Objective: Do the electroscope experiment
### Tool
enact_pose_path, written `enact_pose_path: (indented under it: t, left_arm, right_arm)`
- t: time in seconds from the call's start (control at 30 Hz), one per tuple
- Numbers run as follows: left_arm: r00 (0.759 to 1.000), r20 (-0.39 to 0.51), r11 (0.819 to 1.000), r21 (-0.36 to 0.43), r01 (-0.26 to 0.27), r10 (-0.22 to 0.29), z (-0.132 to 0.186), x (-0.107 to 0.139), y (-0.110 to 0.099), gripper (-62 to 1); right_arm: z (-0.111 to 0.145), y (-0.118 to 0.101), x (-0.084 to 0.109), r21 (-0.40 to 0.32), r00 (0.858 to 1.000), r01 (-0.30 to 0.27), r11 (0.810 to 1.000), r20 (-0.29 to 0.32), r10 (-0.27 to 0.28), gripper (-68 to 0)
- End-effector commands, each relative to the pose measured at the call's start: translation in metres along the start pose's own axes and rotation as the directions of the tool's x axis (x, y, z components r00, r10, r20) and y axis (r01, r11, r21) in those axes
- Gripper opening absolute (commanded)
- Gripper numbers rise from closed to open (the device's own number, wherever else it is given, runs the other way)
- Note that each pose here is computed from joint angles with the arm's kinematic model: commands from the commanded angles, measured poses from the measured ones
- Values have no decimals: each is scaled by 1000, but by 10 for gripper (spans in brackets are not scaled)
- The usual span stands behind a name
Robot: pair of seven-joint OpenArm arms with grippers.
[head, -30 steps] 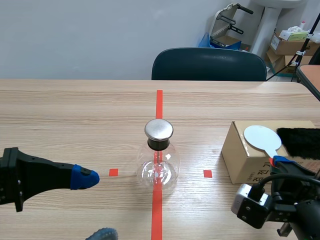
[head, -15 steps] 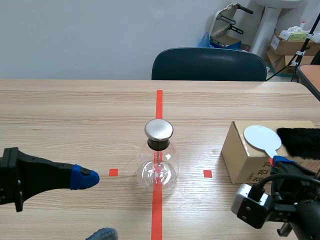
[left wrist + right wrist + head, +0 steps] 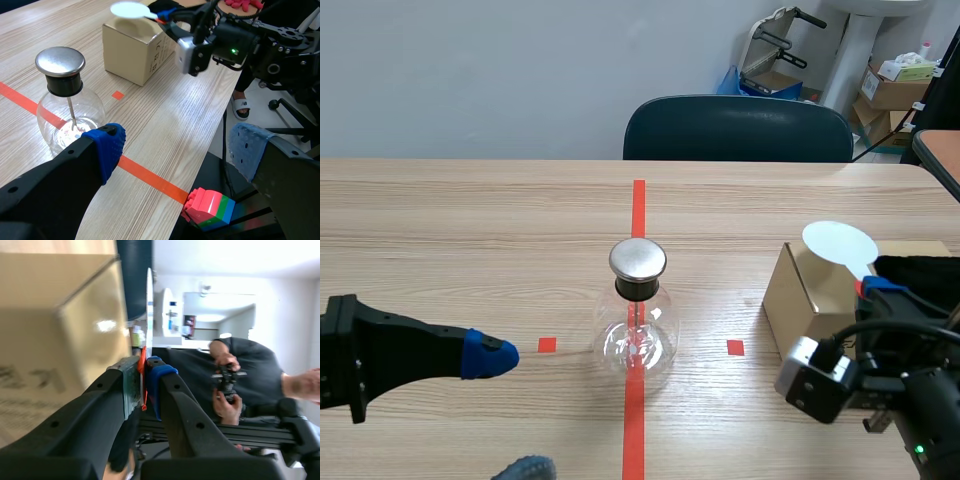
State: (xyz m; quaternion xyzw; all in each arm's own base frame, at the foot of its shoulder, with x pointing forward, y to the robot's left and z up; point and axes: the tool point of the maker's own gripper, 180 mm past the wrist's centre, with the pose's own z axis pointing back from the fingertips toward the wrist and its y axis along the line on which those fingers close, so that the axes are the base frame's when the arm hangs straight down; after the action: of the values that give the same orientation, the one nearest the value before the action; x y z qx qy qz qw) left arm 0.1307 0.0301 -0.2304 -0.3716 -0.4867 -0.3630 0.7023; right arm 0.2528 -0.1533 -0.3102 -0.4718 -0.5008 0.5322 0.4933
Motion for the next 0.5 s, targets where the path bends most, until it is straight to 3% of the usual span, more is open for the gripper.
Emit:
enact_pose_path:
  t: [0.0, 0.2, 0.27, 0.47]
  left_arm:
    - [999, 39, 1000, -13, -2, 2, -2, 11, -4, -157]
    - [999, 34, 1000, 16, 6, -6, -2, 10, 1, -157]
    - [999, 12, 998, 46, 36, -36, -2, 6, 6, -167]
    - [994, -30, 985, 132, 107, -104, -4, 0, 21, -343]
  right_arm:
    - [-12, -23, 3, -81, 1000, -11, 997, 10, 12, -666]
    - [-24, -34, 22, -133, 1000, -1, 991, 8, 2, -666]
    - [-24, -33, 29, -132, 1000, 0, 991, 11, 2, -666]
    - [-21, -31, 50, -130, 999, -18, 991, 34, 23, -666]
